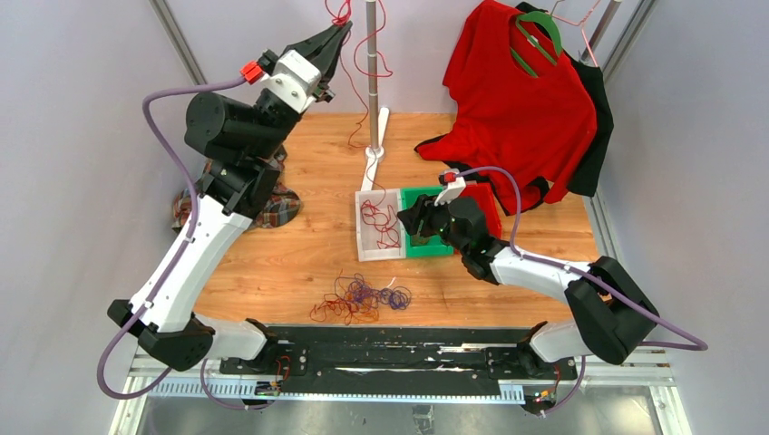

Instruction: Untangle the cables

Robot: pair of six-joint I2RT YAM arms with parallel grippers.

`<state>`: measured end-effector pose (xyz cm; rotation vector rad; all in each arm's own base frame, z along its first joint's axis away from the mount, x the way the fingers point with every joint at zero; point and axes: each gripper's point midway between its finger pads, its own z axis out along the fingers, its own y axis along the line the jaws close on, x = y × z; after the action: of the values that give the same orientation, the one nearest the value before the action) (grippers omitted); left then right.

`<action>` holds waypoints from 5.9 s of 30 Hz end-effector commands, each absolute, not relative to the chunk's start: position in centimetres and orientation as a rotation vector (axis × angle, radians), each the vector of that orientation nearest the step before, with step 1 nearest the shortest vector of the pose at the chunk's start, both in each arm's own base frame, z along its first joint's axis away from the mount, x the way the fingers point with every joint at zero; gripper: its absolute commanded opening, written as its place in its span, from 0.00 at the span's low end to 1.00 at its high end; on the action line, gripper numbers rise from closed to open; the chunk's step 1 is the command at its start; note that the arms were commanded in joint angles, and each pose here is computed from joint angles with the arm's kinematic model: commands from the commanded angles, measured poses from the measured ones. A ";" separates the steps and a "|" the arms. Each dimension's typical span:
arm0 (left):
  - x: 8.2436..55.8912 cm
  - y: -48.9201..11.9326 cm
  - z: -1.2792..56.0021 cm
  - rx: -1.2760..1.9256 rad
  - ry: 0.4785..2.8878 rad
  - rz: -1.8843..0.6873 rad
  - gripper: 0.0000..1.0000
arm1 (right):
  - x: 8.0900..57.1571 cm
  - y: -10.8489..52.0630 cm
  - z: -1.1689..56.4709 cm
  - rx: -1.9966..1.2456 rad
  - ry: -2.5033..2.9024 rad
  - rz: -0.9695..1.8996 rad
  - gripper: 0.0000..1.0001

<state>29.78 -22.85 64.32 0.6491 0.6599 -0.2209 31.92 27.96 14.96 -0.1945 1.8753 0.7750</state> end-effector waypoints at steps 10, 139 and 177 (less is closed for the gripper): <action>30.4 -23.9 61.5 0.674 0.690 -0.247 0.00 | 32.0 27.1 14.3 -0.179 1.884 0.751 0.55; 33.2 -28.9 11.8 1.610 1.959 -0.418 0.52 | 34.2 21.1 14.1 -0.051 1.926 0.598 0.27; 27.1 -19.7 18.6 1.300 2.118 -0.384 0.98 | 32.1 17.8 8.3 -0.057 2.280 0.359 0.45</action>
<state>30.33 -21.98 22.23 1.2699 1.9890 -0.3867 33.38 18.16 10.67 -0.0264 2.1571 0.3796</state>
